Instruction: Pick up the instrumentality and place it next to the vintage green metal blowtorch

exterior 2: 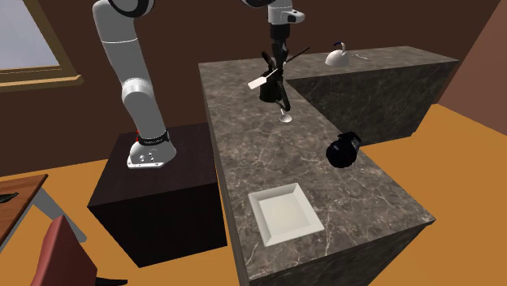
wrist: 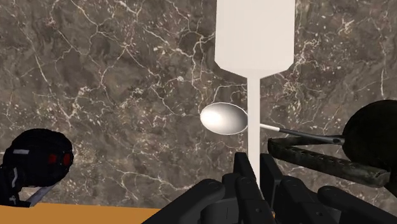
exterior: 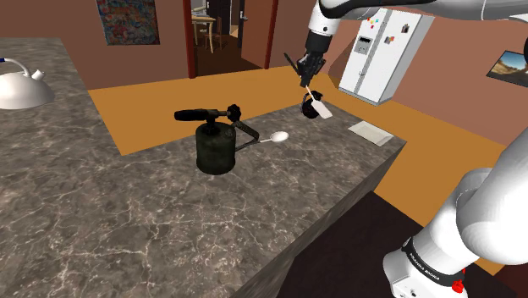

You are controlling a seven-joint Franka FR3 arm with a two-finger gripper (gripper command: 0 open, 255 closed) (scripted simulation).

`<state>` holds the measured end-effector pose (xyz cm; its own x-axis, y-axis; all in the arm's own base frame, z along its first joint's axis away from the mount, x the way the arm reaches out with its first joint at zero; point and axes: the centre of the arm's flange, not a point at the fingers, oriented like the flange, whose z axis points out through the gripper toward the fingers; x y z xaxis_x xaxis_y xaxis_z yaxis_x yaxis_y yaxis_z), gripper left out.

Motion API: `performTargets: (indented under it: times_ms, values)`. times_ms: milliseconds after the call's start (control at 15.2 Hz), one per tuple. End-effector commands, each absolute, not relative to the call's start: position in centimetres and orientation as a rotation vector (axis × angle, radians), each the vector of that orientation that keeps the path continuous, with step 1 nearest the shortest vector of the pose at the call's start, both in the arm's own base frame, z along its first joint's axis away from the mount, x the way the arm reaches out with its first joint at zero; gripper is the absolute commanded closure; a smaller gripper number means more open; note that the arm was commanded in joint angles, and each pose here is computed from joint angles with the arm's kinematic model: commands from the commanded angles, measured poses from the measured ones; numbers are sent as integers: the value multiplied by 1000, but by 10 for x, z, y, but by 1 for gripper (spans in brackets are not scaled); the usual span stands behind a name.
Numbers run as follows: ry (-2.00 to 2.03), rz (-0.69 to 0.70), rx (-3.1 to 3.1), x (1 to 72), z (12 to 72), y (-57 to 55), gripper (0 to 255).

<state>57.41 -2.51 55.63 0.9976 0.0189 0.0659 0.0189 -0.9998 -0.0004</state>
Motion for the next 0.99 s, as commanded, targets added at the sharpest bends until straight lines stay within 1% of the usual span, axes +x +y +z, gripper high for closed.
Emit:
performTargets:
  times_ms: [0,924]
  values:
    - [-30,-104,-3139,573,546,-24,255]
    - [-30,-104,-3139,573,472,-24,255]
